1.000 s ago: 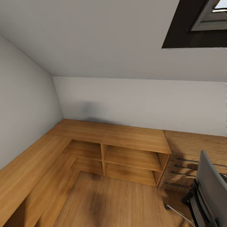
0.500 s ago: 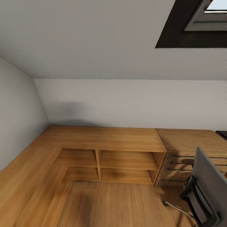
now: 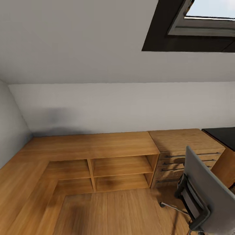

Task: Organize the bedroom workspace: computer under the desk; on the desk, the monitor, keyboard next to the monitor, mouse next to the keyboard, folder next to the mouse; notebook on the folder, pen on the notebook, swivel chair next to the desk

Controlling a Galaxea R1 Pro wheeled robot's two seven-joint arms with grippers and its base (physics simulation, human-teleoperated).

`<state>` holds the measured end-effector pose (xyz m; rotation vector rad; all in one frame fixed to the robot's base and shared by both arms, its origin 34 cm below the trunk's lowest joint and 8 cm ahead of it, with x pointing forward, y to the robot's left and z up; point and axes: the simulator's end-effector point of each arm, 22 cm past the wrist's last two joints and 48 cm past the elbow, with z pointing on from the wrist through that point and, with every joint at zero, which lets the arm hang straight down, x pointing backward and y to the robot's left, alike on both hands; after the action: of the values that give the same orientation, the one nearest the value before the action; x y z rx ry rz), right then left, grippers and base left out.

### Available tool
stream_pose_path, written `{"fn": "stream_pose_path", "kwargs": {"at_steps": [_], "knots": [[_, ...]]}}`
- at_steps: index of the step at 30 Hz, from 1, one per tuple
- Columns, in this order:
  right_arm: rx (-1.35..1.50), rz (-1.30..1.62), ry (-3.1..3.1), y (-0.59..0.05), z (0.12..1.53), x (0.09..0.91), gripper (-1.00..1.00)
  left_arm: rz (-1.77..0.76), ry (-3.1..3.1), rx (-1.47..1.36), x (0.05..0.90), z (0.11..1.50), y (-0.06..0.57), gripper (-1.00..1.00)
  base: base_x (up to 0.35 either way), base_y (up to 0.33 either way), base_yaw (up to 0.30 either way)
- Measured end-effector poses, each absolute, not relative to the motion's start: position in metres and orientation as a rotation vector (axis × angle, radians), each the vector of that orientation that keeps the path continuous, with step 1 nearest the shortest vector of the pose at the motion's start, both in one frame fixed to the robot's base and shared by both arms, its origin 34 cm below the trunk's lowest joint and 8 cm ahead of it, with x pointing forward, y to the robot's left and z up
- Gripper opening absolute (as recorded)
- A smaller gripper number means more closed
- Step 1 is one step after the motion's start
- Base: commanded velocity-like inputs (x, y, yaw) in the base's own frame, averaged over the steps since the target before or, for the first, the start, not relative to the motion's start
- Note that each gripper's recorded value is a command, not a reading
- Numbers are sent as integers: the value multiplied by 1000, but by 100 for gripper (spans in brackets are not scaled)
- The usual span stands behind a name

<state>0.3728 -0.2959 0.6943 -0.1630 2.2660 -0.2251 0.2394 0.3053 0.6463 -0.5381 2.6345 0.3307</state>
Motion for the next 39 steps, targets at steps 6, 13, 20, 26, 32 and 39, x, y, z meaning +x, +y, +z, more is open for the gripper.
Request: {"fn": "stream_pose_path", "kwargs": {"at_steps": [6, 13, 20, 26, 32, 39], "knots": [[-163, -225, 2263, -296, 695, 374, 100, 330, 2631, -539, 240, 647, 305, 100, 1, 1, -292], [-162, -226, 2259, -296, 696, 375, 100, 328, 2627, -539, 242, 647, 305, 100, 41, 6, -292], [-162, -226, 2255, -296, 697, 376, 100, 327, 2623, -539, 243, 648, 305, 100, 274, 65, -291], [-162, -226, 2252, -296, 698, 377, 100, 326, 2619, -539, 245, 649, 305, 100, 322, 80, -291], [-161, -226, 2247, -296, 699, 378, 100, 324, 2615, -539, 246, 649, 305, 100, 327, 103, -288], [-161, -226, 2243, -296, 701, 380, 100, 323, 2611, -539, 248, 650, 305, 100, 269, 184, -288]]}}
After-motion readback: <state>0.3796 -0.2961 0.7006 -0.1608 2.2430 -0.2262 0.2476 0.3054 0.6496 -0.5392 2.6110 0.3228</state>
